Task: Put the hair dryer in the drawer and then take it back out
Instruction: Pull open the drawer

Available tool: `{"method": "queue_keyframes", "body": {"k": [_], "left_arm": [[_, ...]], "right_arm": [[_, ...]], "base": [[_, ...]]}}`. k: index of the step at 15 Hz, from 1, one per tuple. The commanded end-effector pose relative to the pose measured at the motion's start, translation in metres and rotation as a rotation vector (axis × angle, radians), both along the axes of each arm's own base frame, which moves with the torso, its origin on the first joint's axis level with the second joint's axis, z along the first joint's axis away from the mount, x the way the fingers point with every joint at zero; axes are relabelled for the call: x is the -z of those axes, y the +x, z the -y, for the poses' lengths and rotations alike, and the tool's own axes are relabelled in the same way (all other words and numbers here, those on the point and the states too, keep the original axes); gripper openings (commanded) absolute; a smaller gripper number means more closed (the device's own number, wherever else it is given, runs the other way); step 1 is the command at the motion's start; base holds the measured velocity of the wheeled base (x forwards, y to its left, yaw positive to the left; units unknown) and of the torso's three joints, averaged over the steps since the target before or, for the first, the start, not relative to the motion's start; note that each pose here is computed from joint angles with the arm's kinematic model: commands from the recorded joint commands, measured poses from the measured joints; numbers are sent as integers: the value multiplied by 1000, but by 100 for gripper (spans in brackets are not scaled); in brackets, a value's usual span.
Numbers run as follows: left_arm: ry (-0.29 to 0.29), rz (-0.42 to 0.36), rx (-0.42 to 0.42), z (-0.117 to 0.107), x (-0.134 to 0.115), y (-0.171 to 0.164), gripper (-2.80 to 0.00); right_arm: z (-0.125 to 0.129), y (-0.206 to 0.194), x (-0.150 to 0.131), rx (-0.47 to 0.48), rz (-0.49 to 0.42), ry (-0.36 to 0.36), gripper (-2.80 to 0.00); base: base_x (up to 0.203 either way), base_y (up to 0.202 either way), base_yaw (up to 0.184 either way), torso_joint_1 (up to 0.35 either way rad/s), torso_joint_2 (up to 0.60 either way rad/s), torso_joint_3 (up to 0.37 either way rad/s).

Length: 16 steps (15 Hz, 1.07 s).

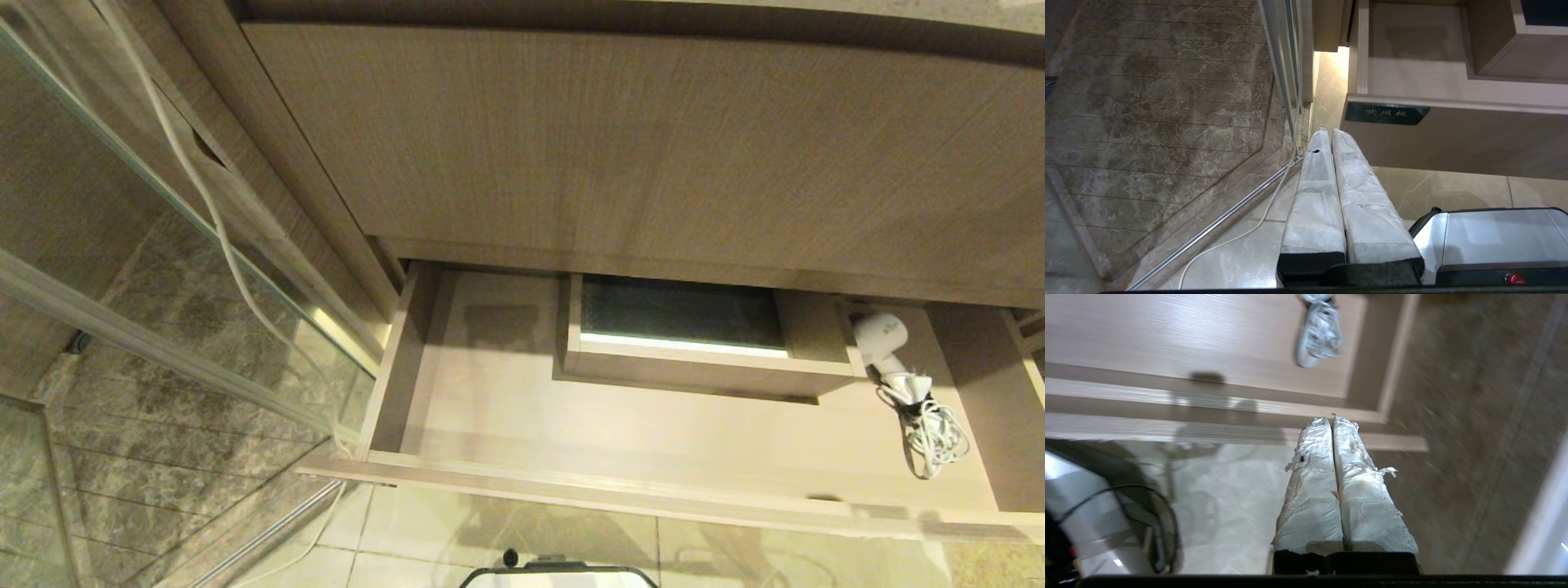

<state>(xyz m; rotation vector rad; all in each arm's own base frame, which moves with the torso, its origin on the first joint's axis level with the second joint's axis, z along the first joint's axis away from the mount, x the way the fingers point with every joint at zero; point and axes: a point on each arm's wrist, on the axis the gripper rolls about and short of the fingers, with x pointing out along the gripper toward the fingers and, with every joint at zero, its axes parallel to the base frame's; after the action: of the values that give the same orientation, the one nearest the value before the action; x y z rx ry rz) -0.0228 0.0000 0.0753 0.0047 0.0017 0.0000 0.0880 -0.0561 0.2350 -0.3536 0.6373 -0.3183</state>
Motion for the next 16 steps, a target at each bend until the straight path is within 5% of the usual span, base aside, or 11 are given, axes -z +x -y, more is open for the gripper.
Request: {"method": "queue_keyframes", "body": {"k": [1, 8, 16], "left_arm": [[0, -1, 0, 0, 0, 0, -280], [0, -1, 0, 0, 0, 0, -280], [0, 0, 0, 0, 0, 0, -280]], "right_arm": [[-6, -13, -1, 58, 10, -49, -280], [9, 5, 12, 82, -84, -6, -280], [66, 92, 30, 62, -233, 104, -280]], "base": [[0, 0, 0, 0, 0, 0], [0, 0, 0, 0, 0, 0], [0, 0, 0, 0, 0, 0]]}}
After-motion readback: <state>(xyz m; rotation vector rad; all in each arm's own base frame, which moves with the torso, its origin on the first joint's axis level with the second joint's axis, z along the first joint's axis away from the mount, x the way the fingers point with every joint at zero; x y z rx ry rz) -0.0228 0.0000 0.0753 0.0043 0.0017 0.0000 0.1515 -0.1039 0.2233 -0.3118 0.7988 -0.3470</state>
